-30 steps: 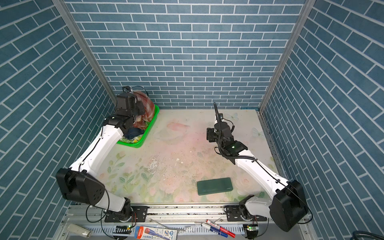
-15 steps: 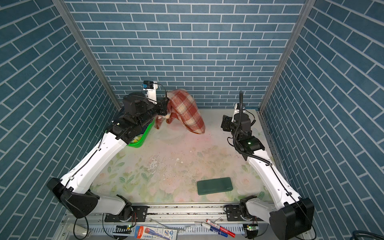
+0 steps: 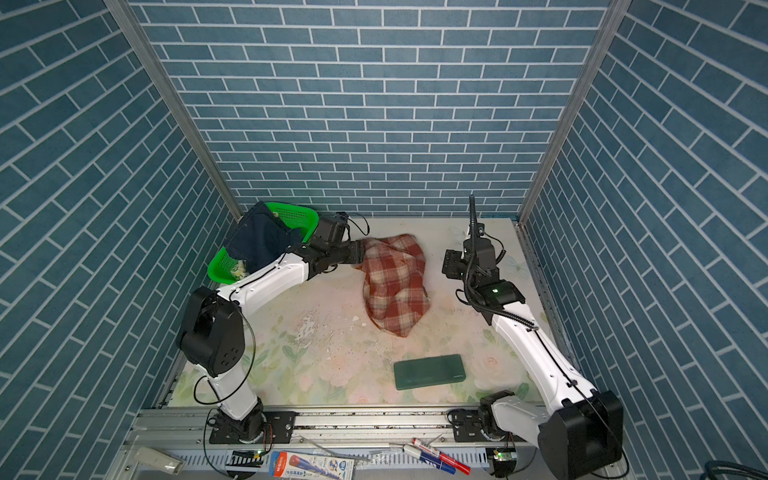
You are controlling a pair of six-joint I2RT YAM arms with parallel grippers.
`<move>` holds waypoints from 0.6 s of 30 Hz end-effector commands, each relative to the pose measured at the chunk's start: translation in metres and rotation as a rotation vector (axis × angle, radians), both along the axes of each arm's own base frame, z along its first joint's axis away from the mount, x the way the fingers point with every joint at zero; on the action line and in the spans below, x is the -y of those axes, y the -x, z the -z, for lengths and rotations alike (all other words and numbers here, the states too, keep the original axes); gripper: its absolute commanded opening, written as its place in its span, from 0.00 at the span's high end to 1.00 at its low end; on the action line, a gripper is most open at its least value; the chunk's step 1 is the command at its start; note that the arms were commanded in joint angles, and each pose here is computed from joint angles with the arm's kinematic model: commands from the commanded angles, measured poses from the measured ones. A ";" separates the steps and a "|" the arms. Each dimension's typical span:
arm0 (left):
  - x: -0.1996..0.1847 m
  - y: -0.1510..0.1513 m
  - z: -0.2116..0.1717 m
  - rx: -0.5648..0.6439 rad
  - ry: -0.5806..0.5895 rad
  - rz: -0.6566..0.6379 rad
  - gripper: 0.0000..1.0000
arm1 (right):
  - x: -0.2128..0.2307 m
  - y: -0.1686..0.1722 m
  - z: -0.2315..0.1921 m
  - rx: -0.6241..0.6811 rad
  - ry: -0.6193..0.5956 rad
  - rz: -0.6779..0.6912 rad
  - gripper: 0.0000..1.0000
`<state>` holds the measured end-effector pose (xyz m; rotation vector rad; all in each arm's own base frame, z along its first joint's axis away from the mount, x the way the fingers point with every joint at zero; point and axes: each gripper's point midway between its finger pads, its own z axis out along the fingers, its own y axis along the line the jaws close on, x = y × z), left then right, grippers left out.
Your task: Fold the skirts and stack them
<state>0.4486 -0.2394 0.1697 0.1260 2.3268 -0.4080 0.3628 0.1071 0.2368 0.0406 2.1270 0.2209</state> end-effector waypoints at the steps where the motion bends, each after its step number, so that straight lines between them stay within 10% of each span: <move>1: -0.011 0.007 -0.022 0.060 0.007 -0.019 0.32 | -0.019 0.008 0.041 -0.102 0.031 -0.085 0.27; 9: -0.031 0.051 0.033 -0.045 -0.006 -0.041 0.34 | -0.087 0.029 0.116 -0.279 0.091 -0.259 0.27; 18: 0.001 0.108 0.061 -0.041 -0.123 0.095 0.37 | -0.072 0.033 0.141 -0.307 0.092 -0.161 0.28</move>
